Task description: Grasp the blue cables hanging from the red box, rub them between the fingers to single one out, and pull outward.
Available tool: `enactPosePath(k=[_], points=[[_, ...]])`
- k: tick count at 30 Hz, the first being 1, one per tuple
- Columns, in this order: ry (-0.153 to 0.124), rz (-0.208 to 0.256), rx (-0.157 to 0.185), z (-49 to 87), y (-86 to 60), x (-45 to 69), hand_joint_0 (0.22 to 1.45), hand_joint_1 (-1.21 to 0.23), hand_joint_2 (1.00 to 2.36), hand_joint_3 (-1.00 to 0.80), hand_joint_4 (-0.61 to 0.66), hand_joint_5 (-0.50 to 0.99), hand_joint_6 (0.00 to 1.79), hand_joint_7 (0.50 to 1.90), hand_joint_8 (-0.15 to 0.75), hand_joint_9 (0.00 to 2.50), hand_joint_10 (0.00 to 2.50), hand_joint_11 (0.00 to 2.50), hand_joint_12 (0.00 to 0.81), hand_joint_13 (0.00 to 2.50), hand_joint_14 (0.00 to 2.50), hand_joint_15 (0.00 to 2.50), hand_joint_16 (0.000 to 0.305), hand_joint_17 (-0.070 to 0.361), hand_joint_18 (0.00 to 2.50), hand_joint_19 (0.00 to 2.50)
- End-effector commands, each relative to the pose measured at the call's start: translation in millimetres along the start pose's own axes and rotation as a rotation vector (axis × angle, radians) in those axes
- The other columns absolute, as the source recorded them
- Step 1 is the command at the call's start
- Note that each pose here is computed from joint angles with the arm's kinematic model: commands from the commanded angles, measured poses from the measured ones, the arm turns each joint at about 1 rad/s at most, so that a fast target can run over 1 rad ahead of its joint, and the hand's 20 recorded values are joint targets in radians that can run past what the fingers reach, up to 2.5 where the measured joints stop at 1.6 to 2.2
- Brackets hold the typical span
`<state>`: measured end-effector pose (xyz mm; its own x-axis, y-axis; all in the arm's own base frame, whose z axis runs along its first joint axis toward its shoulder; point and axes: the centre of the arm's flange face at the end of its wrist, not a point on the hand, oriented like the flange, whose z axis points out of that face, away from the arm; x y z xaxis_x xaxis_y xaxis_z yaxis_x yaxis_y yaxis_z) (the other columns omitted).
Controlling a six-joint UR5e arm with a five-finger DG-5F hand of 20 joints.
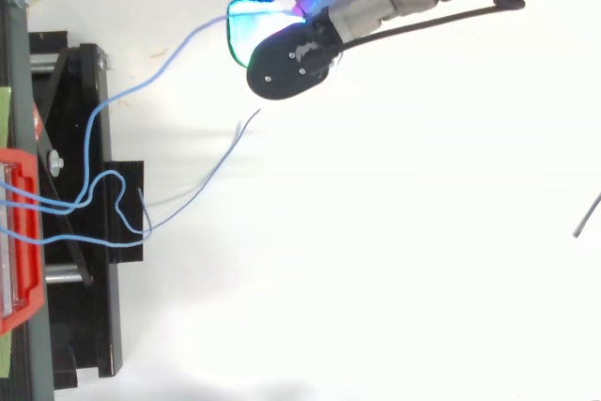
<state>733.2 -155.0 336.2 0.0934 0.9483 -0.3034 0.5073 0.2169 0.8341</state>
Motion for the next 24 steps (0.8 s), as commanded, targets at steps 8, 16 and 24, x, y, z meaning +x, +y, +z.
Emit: enactPosePath(k=[8,16,24], points=[[-0.037,-0.117,-0.071,3.4,14.5,-2.3,0.60,-0.72,1.00,-0.50,0.03,-0.12,0.86,0.91,0.265,1.07,0.02,0.68,0.351,0.78,0.02,0.54,0.044,0.099,0.56,0.59],[-0.059,-0.168,-0.118,6.0,23.3,-5.1,0.57,-0.67,1.00,-0.50,0.03,-0.12,0.85,0.89,0.262,1.07,0.02,0.68,0.354,0.78,0.02,0.55,0.046,0.103,0.56,0.61],[-0.063,-0.168,-0.122,8.4,21.5,-3.3,0.51,-0.50,1.00,-0.50,0.03,-0.12,0.84,0.89,0.283,1.08,0.02,0.66,0.375,0.80,0.02,0.56,0.050,0.113,0.57,0.63]])
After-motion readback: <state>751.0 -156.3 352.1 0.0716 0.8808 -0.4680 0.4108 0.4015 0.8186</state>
